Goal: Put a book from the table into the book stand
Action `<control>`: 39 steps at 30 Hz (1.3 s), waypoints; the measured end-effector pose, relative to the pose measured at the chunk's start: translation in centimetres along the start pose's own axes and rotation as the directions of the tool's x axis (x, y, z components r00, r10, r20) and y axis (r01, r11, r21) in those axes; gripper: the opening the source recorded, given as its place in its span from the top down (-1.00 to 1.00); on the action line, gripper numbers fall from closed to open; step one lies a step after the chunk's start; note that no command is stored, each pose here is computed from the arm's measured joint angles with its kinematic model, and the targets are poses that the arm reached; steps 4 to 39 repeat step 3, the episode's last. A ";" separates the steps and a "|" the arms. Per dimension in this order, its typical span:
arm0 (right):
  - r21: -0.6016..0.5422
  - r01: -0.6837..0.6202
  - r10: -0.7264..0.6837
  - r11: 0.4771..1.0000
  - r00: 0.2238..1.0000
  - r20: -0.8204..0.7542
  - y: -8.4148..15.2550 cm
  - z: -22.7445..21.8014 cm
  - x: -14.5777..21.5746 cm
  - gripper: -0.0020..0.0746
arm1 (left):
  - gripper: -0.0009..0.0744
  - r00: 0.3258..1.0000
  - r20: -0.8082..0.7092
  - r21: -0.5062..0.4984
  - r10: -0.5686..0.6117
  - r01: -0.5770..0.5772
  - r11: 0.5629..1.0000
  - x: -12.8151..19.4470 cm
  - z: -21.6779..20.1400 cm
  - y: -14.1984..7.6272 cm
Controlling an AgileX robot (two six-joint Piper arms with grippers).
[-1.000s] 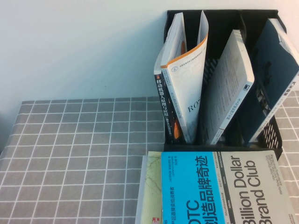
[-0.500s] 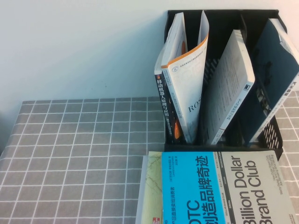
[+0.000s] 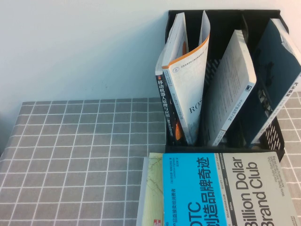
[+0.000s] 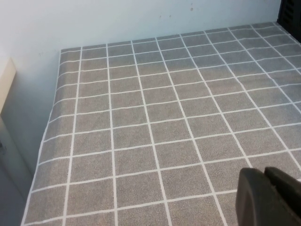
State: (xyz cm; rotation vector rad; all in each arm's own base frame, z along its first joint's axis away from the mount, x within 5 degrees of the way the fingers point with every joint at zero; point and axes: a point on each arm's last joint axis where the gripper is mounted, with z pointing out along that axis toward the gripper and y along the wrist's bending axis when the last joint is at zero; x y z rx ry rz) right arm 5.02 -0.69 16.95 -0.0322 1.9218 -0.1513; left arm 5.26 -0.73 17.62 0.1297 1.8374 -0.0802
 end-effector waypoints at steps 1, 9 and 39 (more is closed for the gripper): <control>0.003 0.018 -0.018 1.000 1.000 0.001 0.0 0.0 0.0 0.95 | 0.98 1.000 0.000 0.000 0.000 0.000 1.000 0.0 0.0 0.0; 0.005 0.035 -0.035 0.999 0.999 0.001 0.0 0.0 0.0 0.95 | 0.98 1.000 0.000 0.000 0.000 0.000 1.000 0.0 0.0 0.0; 0.005 0.035 -0.035 0.999 0.999 0.001 0.0 0.0 0.0 0.95 | 0.98 1.000 0.000 0.000 0.000 0.000 1.000 0.0 0.0 0.0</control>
